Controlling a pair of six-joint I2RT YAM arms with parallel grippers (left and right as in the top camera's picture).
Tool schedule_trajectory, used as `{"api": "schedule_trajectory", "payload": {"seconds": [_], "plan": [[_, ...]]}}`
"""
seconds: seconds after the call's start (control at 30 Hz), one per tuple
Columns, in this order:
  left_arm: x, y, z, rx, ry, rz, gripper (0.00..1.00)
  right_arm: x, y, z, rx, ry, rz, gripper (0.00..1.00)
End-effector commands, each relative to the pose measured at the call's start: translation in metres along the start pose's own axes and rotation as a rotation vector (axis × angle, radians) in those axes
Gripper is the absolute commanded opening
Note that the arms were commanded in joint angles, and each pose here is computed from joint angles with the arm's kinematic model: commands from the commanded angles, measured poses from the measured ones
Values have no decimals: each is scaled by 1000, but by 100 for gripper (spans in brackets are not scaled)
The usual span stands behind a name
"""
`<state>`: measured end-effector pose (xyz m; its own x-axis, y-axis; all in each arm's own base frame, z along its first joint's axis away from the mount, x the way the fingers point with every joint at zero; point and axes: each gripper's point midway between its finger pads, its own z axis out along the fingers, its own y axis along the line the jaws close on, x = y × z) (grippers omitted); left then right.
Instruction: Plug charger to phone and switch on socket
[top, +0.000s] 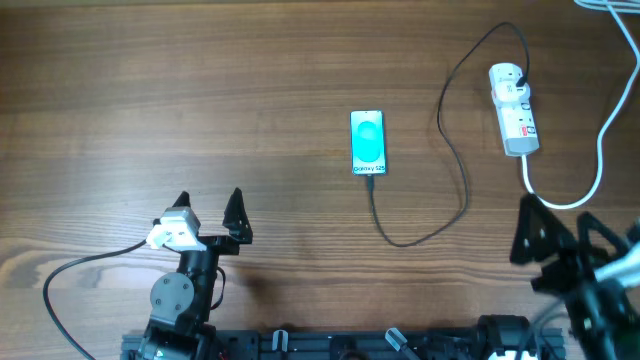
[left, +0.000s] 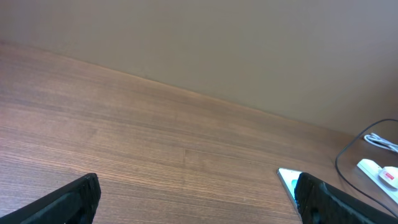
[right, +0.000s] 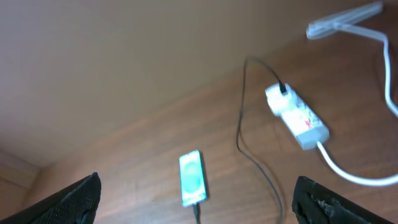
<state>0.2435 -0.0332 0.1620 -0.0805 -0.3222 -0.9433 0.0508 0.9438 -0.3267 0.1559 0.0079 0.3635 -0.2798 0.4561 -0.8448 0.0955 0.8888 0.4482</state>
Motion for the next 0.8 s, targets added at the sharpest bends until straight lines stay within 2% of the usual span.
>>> {"api": "schedule_trajectory", "payload": {"seconds": [0.0, 0.2, 0.3, 0.43, 0.77], "plan": [[4, -1, 1, 8, 12, 18, 100, 2, 3, -31, -41, -70, -28, 99], [4, -1, 1, 8, 12, 18, 100, 10, -20, -35, 67, -65, -33, 99], [4, -1, 1, 8, 12, 18, 100, 13, -27, -31, 104, -56, -132, 100], [4, -1, 1, 8, 12, 18, 100, 15, -30, -2, 101, -66, -216, 100], [4, -1, 1, 9, 12, 17, 100, 46, -10, 105, -202, -217, -219, 100]]}}
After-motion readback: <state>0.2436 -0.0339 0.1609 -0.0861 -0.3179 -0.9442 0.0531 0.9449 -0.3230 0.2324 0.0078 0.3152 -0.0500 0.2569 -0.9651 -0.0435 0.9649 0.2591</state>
